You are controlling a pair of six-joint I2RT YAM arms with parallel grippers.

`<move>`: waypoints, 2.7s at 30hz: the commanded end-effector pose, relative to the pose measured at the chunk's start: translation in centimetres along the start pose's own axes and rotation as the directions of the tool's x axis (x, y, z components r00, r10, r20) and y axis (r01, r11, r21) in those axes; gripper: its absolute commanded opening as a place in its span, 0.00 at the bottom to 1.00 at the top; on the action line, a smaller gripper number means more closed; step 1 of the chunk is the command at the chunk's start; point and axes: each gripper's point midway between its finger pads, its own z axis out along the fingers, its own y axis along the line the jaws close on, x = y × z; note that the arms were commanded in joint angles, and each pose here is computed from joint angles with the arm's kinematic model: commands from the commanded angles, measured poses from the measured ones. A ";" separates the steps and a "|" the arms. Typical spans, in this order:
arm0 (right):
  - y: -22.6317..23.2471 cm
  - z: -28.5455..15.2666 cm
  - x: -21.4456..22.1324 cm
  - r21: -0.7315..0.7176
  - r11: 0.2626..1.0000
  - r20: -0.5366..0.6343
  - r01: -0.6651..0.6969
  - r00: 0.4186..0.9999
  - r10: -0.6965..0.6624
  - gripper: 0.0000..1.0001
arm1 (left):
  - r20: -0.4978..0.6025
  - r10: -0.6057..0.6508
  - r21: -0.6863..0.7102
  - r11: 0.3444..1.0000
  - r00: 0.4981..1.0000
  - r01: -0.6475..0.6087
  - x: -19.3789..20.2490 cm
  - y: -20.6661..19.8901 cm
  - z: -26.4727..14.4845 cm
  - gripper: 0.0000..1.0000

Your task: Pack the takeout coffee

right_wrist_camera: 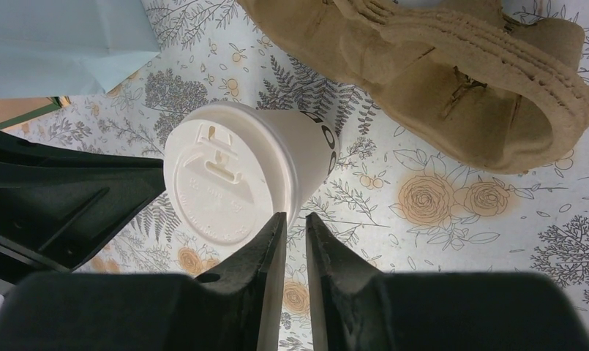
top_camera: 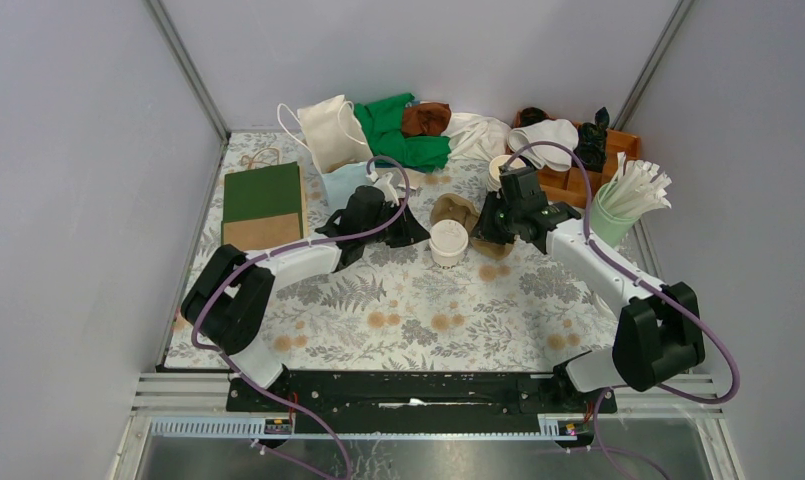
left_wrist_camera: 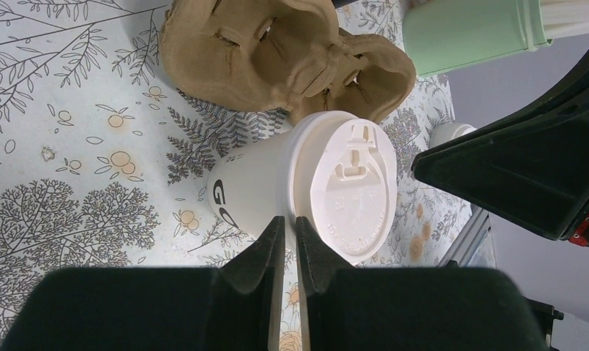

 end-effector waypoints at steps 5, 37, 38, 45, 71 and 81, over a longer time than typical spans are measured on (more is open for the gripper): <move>0.2 0.7 -0.1 -0.016 1.000 -0.006 -0.005 1.000 0.005 0.23 | -0.005 0.032 -0.039 0.999 0.999 -0.032 0.0 0.3 -0.1 0.13; -1.8 2.0 2.3 0.034 0.999 -0.077 -0.008 0.997 0.011 0.20 | -0.047 0.046 -0.126 0.991 0.998 -0.052 3.4 2.7 0.3 0.11; -1.5 1.6 1.6 0.034 0.999 -0.062 -0.002 0.998 0.004 0.20 | -0.038 0.056 -0.120 0.991 0.998 -0.060 2.8 2.1 0.1 0.11; 0.1 -0.3 -1.6 0.033 0.998 0.000 0.044 0.999 -0.044 0.26 | 0.020 0.128 -0.085 0.988 0.992 -0.126 -1.8 -2.2 -1.1 0.15; 4.8 0.8 -1.6 0.315 0.921 -0.024 0.228 0.972 -0.233 1.00 | 0.312 0.321 -0.361 0.911 0.894 -0.201 -10.8 -5.3 -20.5 0.99; 5.1 2.3 -1.0 0.323 0.917 -0.047 0.233 0.972 -0.230 1.00 | 0.472 0.291 -0.502 0.865 0.832 -0.017 -13.6 -0.6 -26.5 0.99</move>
